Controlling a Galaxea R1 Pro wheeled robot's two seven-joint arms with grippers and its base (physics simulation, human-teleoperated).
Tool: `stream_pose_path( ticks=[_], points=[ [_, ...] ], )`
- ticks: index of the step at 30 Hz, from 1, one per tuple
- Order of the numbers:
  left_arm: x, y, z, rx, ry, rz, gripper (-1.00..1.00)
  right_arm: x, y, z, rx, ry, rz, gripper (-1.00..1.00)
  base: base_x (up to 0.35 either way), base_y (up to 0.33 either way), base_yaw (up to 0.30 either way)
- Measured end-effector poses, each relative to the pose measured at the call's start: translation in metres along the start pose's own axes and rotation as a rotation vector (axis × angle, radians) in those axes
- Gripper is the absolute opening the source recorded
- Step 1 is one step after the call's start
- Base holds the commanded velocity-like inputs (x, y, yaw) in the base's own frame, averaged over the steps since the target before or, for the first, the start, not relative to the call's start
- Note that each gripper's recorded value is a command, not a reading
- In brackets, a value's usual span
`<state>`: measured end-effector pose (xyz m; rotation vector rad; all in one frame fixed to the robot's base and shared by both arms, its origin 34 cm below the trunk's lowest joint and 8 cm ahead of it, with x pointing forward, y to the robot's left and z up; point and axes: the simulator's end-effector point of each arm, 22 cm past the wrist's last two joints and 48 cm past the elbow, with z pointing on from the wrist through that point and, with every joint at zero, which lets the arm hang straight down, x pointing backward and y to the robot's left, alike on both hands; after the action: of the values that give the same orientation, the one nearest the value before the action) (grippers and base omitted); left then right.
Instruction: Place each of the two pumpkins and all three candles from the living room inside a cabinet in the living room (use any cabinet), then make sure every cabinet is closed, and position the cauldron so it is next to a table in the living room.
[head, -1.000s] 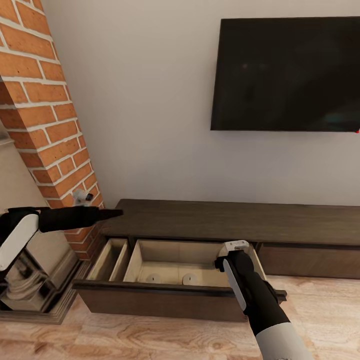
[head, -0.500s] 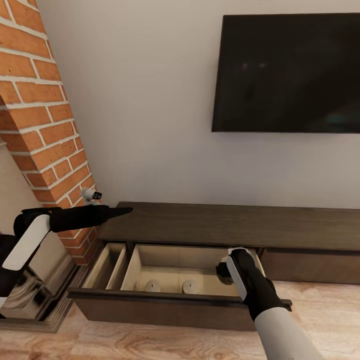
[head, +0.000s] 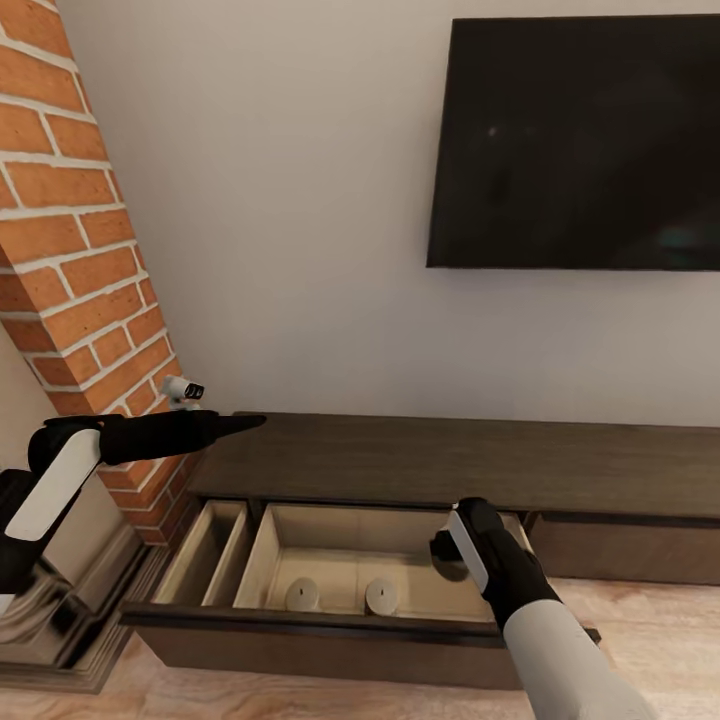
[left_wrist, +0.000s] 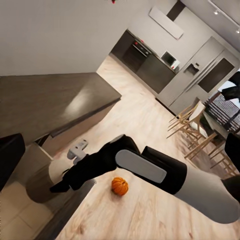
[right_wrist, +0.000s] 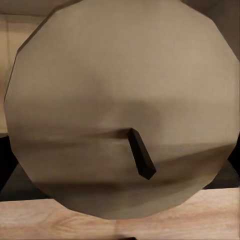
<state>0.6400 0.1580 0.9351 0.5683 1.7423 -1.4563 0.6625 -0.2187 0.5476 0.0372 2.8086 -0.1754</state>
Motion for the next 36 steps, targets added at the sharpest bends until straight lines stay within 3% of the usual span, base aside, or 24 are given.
stream_pose_path(
  ticks=[9,18,20,26,36],
  points=[
    [0.001,0.0,0.001,0.002,0.003,-0.002,1.0,0.009,-0.001,0.012,0.011,0.07,-0.017,-1.0,0.158,0.0,0.0],
    [0.001,0.0,0.001,0.001,0.004,-0.004,1.0,0.058,-0.012,0.038,0.037,0.194,-0.033,-1.0,0.002,0.0,0.0],
    [0.001,0.0,0.001,0.001,0.004,-0.004,1.0,0.06,-0.013,0.042,0.041,0.187,-0.026,-1.0,0.0,0.0,0.0],
    [0.001,0.0,0.001,0.001,0.004,-0.005,1.0,0.046,-0.022,0.053,0.056,0.089,0.014,-1.0,0.0,0.0,0.0],
    [0.005,0.002,0.001,0.002,0.005,-0.005,1.0,0.071,-0.026,0.068,0.065,0.128,0.017,-1.0,0.0,0.0,0.0]
  ],
)
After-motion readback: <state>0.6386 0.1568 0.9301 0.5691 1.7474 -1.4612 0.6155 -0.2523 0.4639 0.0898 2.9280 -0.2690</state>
